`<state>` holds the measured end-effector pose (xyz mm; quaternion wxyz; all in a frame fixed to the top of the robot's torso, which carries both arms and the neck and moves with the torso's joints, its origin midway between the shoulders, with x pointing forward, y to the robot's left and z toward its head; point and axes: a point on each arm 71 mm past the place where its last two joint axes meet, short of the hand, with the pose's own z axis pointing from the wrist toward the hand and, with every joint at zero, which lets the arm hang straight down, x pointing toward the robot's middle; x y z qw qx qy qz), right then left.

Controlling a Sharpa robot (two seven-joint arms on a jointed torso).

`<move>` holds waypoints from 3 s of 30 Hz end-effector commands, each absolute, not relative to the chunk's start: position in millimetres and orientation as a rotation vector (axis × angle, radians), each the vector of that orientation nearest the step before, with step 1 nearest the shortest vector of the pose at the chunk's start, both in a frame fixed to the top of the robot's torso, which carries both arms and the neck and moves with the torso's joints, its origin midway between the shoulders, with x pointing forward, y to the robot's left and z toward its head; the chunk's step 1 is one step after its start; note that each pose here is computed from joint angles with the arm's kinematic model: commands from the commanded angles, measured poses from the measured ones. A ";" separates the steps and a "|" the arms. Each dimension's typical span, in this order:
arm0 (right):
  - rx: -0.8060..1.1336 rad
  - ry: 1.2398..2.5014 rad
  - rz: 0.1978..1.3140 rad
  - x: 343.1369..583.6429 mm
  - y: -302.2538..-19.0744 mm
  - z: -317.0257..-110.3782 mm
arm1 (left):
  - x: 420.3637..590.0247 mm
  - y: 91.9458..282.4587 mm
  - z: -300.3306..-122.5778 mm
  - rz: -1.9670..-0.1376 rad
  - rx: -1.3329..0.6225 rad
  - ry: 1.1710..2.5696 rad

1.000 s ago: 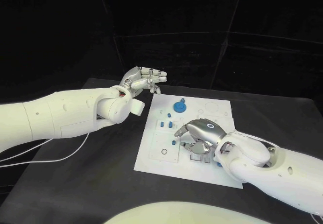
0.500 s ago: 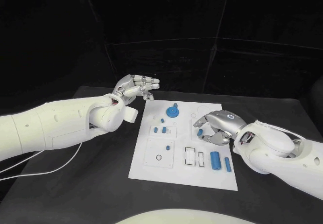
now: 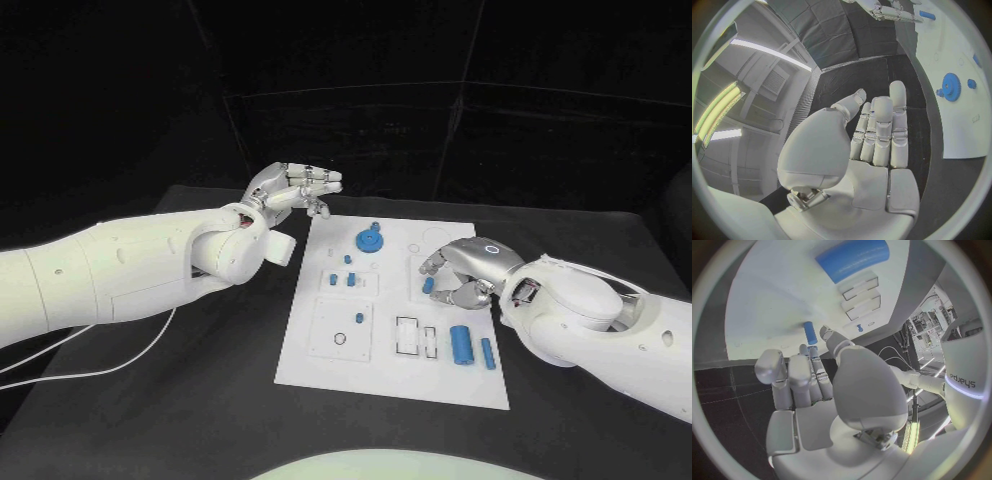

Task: Assemble the parts on the task board

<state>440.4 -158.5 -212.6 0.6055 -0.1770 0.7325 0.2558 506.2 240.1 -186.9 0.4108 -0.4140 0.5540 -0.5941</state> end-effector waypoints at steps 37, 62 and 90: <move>-0.346 1.617 0.579 444.8 -151.3 -206.7 | 506.4 239.8 -186.1 -1.514 -1.040 1.399; -0.403 1.541 0.958 397.3 -68.8 -174.0 | 506.8 238.8 -186.0 -1.516 -1.038 1.398; -0.600 1.744 0.944 389.6 -28.9 -224.3 | 507.4 233.8 -185.8 -1.524 -1.033 1.400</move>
